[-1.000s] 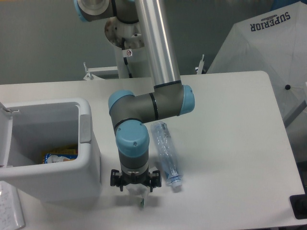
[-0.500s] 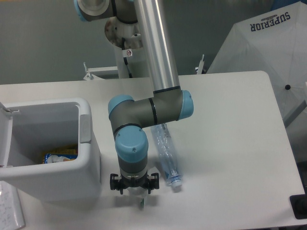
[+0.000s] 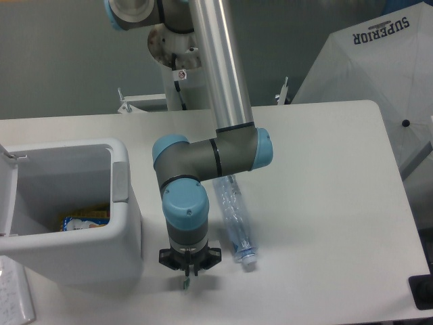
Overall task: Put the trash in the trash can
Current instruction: 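Close the gripper on the crumpled white tissue, then lift the tissue and carry it over the white trash bin, then open the gripper to drop the tissue into the bin, then move the gripper over to the clear plastic bottle, then lower the gripper onto the bottle's cap end and close it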
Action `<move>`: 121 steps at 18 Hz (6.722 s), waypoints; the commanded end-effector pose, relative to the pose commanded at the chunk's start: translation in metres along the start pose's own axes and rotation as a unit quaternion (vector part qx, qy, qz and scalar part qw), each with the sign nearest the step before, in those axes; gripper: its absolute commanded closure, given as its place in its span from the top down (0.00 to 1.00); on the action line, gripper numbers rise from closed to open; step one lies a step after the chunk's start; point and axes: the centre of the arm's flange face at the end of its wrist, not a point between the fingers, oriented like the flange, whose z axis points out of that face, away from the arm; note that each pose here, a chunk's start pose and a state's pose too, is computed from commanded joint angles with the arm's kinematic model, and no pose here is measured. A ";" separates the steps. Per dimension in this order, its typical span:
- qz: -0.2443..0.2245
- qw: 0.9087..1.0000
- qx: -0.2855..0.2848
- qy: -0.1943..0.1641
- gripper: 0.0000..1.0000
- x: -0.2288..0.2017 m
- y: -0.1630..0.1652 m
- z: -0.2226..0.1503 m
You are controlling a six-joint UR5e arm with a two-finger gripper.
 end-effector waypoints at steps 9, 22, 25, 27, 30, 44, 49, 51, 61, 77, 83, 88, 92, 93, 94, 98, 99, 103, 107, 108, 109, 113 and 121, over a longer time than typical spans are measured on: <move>-0.029 0.996 0.081 -0.015 0.00 -0.050 -0.016 -0.097; -0.138 0.933 0.319 0.095 0.00 -0.078 -0.012 -0.376; -0.111 0.929 0.335 0.107 0.00 -0.032 0.000 -0.408; -0.090 0.932 0.330 0.120 0.00 0.005 0.011 -0.412; -0.059 0.935 0.324 0.131 0.00 0.046 0.021 -0.412; 0.093 0.952 0.259 0.137 0.00 0.146 0.073 -0.351; 0.068 0.957 0.240 0.152 0.00 0.153 0.072 -0.333; 0.071 0.957 0.234 0.154 0.00 0.157 0.074 -0.327; 0.072 0.954 0.250 0.150 0.87 0.156 0.069 -0.340; -0.174 0.950 0.247 0.084 1.00 -0.101 0.062 -0.311; -0.184 0.972 0.147 0.006 1.00 -0.163 0.037 -0.190; -0.151 0.984 0.093 0.018 1.00 -0.174 0.028 -0.108; -0.145 0.987 0.068 0.007 1.00 -0.178 0.020 -0.075; -0.141 0.988 0.065 0.006 1.00 -0.174 0.018 -0.071; -0.140 0.988 0.063 0.006 1.00 -0.171 0.018 -0.067; -0.128 0.991 0.035 -0.002 1.00 -0.155 0.014 -0.035; -0.121 0.992 0.030 -0.005 1.00 -0.145 0.013 -0.030; -0.122 0.992 0.021 -0.008 1.00 -0.142 0.014 -0.020; -0.119 0.993 0.011 -0.008 1.00 -0.134 0.012 -0.006; -0.119 0.993 0.011 -0.009 1.00 -0.134 0.011 -0.005; -0.118 0.993 0.009 -0.009 0.99 -0.134 0.011 -0.002; -0.117 0.993 0.005 -0.009 0.96 -0.134 0.011 0.004; -0.118 0.993 0.001 -0.008 0.81 -0.133 0.013 0.009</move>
